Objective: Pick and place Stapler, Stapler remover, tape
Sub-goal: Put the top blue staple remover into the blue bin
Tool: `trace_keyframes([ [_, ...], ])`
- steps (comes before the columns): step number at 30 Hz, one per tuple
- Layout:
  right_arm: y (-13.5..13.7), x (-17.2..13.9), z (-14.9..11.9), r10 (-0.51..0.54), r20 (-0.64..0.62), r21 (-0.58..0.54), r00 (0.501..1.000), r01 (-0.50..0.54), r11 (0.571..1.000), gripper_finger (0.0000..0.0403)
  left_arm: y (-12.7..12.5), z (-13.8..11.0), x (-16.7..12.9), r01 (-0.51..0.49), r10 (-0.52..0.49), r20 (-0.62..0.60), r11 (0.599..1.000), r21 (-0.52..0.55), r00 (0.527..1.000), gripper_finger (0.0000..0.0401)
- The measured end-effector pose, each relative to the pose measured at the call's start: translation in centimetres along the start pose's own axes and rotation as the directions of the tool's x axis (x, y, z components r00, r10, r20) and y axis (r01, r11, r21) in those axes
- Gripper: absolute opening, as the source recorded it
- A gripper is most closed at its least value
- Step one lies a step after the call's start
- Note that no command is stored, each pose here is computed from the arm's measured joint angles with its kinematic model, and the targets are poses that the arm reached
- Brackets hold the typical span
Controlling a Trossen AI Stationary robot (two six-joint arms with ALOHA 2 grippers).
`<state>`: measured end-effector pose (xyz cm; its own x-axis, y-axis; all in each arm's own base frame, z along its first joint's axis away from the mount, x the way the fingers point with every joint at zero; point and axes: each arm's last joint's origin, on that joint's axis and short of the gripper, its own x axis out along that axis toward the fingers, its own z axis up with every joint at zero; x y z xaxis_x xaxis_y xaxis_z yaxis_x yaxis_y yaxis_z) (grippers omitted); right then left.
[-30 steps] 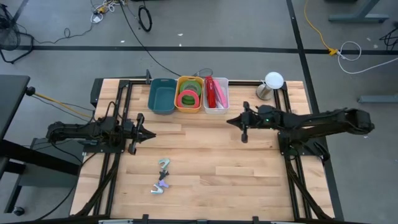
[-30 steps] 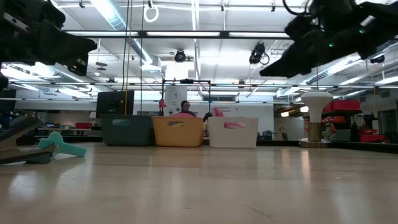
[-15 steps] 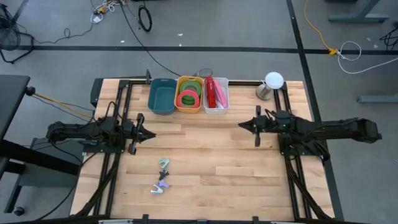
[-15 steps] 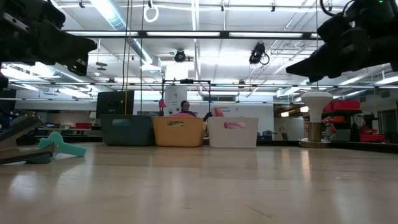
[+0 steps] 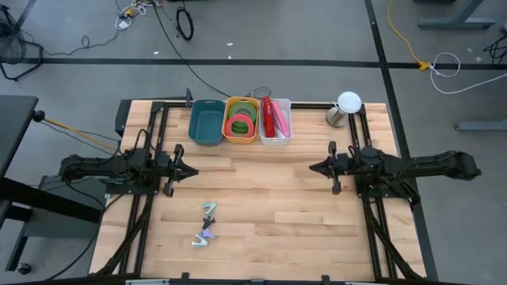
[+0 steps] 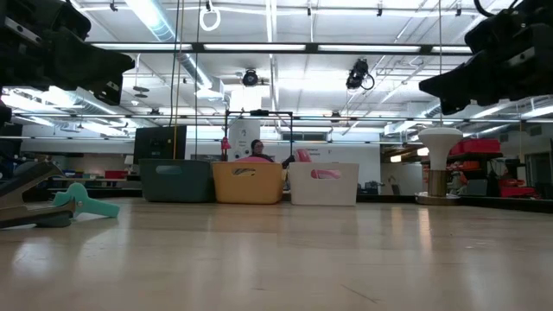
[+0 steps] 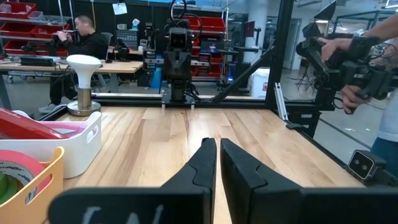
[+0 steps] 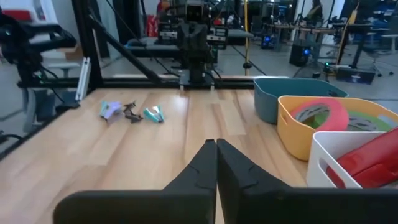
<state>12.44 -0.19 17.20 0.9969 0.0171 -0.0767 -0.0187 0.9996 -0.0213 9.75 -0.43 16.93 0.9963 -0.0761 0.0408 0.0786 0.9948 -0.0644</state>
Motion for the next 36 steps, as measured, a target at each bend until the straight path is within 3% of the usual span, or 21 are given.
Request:
trace_keyframes([
  [11,0.3,-1.0,-0.4,0.017,0.066,0.039,0.998,-0.019,0.999,0.0006,0.0,0.0,0.0,0.000,0.000,0.000,1.000,0.000,1.000,0.0025],
  [26,0.3,-2.0,-1.3,0.019,-0.009,0.095,1.000,-0.018,0.995,0.0006,0.0,0.0,0.0,0.000,0.000,0.000,1.000,0.000,1.000,0.0025],
  [36,0.3,-2.3,-0.9,0.017,0.037,0.090,0.999,-0.021,0.996,0.0007,0.0,0.0,0.0,0.000,0.000,0.000,1.000,0.000,1.000,0.0025],
])
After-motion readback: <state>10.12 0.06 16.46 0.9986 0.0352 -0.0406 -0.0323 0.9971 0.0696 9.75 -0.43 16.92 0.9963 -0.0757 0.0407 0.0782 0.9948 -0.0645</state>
